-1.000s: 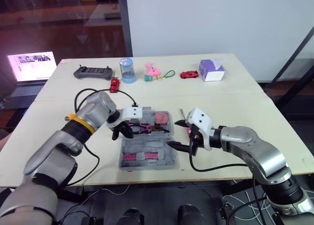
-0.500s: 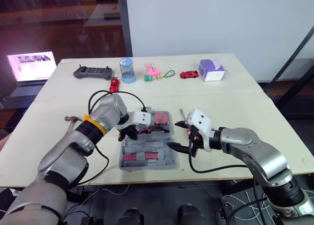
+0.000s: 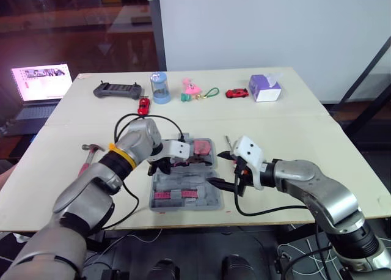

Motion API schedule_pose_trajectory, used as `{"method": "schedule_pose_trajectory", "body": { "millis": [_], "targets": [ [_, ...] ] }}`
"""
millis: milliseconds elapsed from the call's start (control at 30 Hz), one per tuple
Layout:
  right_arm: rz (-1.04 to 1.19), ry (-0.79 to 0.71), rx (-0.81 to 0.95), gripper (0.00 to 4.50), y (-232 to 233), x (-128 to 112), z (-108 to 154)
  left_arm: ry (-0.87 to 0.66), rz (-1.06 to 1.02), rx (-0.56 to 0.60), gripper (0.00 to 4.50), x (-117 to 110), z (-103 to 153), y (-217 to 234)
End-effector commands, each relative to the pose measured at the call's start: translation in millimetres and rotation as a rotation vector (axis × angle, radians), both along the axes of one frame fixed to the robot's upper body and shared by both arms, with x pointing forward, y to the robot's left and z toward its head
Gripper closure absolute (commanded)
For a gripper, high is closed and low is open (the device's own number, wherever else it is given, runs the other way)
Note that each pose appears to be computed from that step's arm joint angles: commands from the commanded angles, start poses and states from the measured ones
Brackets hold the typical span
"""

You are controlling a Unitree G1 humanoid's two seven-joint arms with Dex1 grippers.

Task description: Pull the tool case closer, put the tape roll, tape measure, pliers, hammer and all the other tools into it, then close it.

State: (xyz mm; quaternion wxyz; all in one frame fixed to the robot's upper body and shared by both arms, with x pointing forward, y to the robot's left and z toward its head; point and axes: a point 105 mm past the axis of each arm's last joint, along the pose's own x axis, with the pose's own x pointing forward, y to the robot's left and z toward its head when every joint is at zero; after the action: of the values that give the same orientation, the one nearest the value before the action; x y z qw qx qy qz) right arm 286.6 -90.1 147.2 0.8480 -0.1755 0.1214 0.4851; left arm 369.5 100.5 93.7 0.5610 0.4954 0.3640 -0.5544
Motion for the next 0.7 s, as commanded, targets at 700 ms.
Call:
{"method": "schedule_pose_trajectory", "body": {
  "millis": [700],
  "targets": [
    [0.016,-0.033,0.004,0.00,3,-1,9,-0.024,-0.030,0.031,4.47,-19,-11,-9]
  ]
}}
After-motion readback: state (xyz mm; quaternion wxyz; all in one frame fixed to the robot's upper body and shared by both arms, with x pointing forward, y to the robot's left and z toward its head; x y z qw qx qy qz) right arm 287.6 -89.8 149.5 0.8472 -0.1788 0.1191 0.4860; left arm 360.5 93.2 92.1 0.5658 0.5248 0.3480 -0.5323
